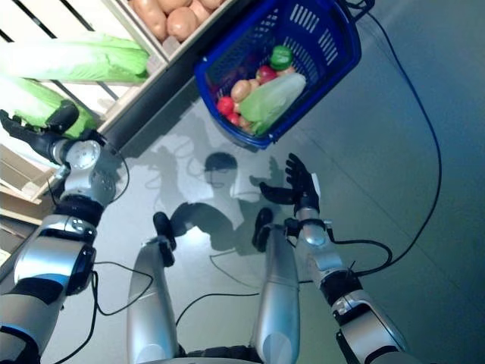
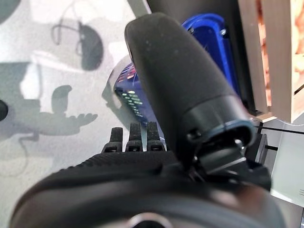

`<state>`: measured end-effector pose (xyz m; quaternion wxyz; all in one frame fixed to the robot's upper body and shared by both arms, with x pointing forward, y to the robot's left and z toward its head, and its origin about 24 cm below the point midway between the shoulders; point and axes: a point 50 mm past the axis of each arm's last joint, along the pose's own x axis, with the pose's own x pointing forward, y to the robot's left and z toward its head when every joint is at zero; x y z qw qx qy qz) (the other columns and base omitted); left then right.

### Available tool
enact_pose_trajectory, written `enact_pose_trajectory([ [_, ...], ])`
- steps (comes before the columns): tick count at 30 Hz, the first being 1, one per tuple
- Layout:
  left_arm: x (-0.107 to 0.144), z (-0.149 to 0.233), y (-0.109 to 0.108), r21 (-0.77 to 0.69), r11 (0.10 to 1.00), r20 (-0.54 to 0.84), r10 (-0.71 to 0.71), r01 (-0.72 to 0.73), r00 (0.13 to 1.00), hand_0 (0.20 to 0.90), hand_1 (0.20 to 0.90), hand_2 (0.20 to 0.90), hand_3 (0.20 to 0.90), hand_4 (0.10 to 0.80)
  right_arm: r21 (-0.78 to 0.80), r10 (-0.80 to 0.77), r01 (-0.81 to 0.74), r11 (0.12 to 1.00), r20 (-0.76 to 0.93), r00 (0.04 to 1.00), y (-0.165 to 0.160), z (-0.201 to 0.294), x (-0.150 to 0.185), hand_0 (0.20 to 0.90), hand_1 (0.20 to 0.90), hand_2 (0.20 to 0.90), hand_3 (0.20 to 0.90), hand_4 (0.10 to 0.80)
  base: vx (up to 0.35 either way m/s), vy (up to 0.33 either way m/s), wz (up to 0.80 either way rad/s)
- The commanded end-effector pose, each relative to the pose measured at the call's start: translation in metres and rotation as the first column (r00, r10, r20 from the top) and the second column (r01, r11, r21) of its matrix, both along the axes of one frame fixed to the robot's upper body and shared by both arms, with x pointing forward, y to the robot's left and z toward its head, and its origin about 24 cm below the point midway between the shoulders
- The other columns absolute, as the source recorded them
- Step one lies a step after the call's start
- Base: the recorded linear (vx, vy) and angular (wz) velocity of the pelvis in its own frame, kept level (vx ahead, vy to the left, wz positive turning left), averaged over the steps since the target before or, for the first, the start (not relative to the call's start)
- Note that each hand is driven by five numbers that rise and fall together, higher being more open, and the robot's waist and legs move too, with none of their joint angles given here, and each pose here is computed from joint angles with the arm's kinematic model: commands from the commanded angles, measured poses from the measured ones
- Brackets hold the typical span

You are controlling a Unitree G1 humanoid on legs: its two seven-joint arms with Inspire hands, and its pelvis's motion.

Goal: Put vegetables into the basket

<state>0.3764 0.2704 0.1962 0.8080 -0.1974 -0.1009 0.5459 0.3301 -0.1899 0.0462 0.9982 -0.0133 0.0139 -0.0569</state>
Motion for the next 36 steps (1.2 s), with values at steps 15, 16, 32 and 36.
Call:
enact_pose_trajectory([
  [15,-0.029,0.072,0.090,-0.121,0.974,-0.004,0.192,-0.191,0.981,0.900,0.900,0.900,0.900,0.800,-0.029,-0.087,0.090,0.995,0.085,0.993,-0.040,0.012,-0.012,0.900,0.900,0.900,0.900,0.800,0.020,0.115,-0.05],
  [16,-0.030,0.072,0.091,-0.123,0.974,-0.013,0.193,-0.193,0.981,0.900,0.900,0.900,0.900,0.800,-0.029,-0.090,0.093,0.995,0.084,0.992,-0.041,0.012,-0.013,0.900,0.900,0.900,0.900,0.800,-0.003,0.112,-0.06],
  [32,-0.030,0.069,0.106,-0.127,0.991,-0.077,0.017,-0.027,0.997,0.702,0.702,0.702,0.702,0.668,0.023,-0.129,0.127,0.992,0.220,0.967,-0.063,0.040,-0.018,0.900,0.900,0.900,0.900,0.800,-0.033,0.057,-0.04],
  [36,-0.033,0.063,0.111,-0.142,0.990,-0.057,0.011,-0.019,0.998,0.300,0.300,0.300,0.300,0.400,0.034,-0.130,0.126,0.991,0.257,0.958,-0.063,0.049,-0.019,0.900,0.900,0.900,0.900,0.800,-0.029,-0.008,-0.09],
])
